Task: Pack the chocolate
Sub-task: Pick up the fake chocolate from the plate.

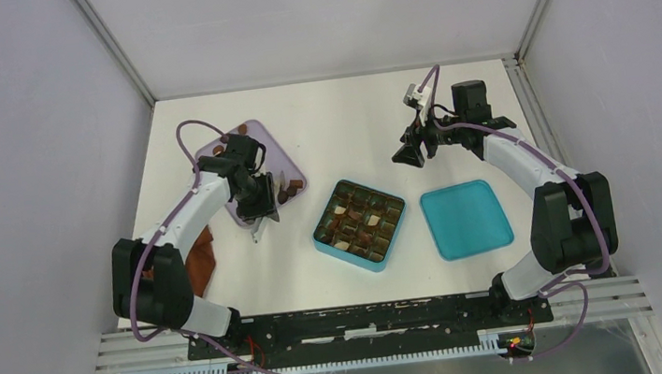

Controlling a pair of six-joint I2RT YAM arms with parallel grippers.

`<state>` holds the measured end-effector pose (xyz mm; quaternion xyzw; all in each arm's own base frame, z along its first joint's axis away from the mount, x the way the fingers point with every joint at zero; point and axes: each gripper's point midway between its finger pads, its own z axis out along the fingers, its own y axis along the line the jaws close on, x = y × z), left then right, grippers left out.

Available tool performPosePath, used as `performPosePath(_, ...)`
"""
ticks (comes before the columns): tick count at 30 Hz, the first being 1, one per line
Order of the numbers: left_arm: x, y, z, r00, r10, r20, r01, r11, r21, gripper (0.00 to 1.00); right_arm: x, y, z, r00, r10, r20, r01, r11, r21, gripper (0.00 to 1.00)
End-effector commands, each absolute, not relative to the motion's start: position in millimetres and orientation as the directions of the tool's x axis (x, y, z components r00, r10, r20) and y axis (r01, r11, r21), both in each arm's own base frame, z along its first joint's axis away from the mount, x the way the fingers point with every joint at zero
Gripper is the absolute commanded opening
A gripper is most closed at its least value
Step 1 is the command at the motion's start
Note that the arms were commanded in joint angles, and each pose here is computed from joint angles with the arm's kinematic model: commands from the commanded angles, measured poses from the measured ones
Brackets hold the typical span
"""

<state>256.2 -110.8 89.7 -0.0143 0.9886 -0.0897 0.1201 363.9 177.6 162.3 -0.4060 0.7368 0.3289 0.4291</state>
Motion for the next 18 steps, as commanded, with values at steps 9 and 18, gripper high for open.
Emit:
performPosePath(9,273,-106,106,-0.956,-0.008,-0.294,0.038,0.988,-0.152,0.02,361,182,176,-0.248,-0.306,-0.919,-0.900,0.423,0.102,0.70)
performPosePath(18,285,-99,127,-0.928,-0.074,-0.365,0.004,0.978,-0.210,0.02,361,182,176,-0.248,-0.306,-0.919,-0.901,0.421,0.103,0.70)
